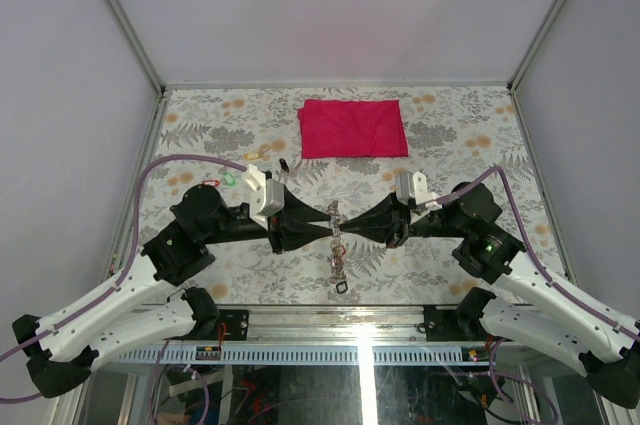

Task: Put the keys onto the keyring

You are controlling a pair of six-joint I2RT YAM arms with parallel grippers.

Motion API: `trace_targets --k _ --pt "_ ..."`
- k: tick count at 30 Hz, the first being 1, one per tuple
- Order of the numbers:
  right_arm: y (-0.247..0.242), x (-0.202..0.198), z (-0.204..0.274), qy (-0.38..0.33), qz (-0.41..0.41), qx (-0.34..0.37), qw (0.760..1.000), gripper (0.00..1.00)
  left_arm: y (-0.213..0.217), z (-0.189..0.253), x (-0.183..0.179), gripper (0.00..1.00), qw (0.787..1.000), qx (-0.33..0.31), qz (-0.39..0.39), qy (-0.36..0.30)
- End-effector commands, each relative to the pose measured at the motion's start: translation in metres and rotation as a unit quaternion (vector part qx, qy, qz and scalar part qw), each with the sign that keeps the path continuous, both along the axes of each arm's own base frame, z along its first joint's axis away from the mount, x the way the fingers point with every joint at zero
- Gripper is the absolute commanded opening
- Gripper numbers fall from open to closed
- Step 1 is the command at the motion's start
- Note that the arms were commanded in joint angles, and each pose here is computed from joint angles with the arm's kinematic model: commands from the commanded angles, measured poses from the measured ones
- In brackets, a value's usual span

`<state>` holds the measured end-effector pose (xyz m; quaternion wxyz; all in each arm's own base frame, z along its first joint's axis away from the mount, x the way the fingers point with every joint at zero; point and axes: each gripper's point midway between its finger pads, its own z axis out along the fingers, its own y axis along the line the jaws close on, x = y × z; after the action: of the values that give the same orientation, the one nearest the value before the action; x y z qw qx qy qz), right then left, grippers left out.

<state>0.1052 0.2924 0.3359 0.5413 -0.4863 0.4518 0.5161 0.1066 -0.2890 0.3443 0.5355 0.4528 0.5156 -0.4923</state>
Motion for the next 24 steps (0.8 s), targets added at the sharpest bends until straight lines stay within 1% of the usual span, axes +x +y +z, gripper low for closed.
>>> trace_targets --k 1,6,10,24 --pt "-0.007 -0.012 0.053 -0.061 0.012 0.066 0.996 0.00 -0.002 0.018 -0.008 0.25 0.999 -0.032 -0.022 -0.031" --pt "-0.007 -0.013 0.054 -0.062 0.013 0.067 0.996 0.00 -0.003 0.017 -0.006 0.21 0.999 -0.030 -0.021 -0.030" --pt "-0.006 -0.013 0.054 -0.060 0.017 0.065 0.996 0.00 -0.006 0.016 -0.004 0.20 0.999 -0.027 -0.022 -0.029" --pt "-0.002 -0.011 0.047 -0.054 0.021 0.057 0.997 0.00 -0.012 0.022 -0.005 0.22 0.998 -0.038 -0.034 -0.032"
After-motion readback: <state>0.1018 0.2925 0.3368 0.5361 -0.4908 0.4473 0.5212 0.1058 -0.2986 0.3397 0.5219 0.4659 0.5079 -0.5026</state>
